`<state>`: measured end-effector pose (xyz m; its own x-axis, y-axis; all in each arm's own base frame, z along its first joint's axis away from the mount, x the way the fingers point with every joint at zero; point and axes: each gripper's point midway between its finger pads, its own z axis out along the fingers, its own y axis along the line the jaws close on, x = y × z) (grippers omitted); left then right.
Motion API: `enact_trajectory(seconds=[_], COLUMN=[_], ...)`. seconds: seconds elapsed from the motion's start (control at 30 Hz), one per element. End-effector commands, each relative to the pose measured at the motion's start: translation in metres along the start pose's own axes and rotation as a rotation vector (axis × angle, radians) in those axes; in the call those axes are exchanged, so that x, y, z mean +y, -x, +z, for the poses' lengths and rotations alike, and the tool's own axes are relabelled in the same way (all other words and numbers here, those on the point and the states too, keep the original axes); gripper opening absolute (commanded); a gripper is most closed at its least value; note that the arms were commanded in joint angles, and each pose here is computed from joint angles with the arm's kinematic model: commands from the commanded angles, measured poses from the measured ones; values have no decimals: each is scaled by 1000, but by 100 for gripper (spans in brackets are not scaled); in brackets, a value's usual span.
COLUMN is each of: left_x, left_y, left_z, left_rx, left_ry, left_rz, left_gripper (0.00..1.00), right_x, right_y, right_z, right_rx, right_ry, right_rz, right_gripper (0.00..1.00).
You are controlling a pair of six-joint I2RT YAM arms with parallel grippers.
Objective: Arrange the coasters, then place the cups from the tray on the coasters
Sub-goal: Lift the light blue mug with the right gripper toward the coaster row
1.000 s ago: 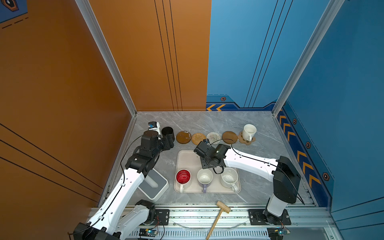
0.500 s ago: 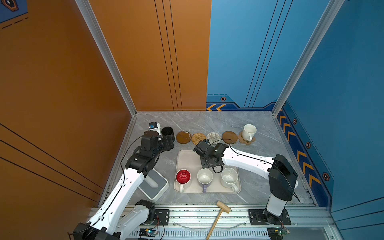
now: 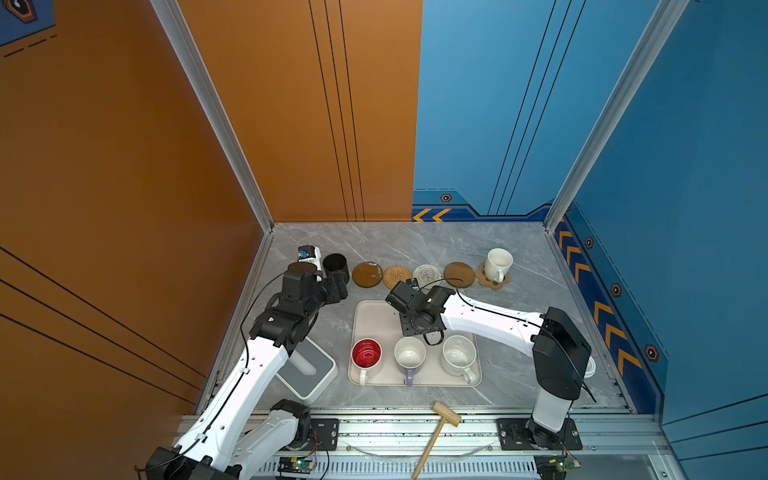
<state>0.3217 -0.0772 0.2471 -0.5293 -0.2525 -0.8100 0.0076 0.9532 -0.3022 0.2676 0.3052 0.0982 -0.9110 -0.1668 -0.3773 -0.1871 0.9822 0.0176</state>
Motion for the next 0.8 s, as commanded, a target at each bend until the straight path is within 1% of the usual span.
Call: enact_trajectory(seconds=[0.0, 0.37, 0.77], left_x=[-5, -6, -4], left_y=[5, 5, 3], left_z=[-9, -8, -7], left_rx=[-10, -7, -1], left_ry=[-15, -17, -11], left_rz=[30, 30, 29], left_gripper=[77, 77, 77], right_x=[-1, -2, -5], right_y=[7, 8, 8], right_z=[4, 8, 9], right_rx=[-7, -1, 3], right_ry=[-10, -17, -22], right_rz=[31, 41, 52], right_gripper=[42, 39, 37])
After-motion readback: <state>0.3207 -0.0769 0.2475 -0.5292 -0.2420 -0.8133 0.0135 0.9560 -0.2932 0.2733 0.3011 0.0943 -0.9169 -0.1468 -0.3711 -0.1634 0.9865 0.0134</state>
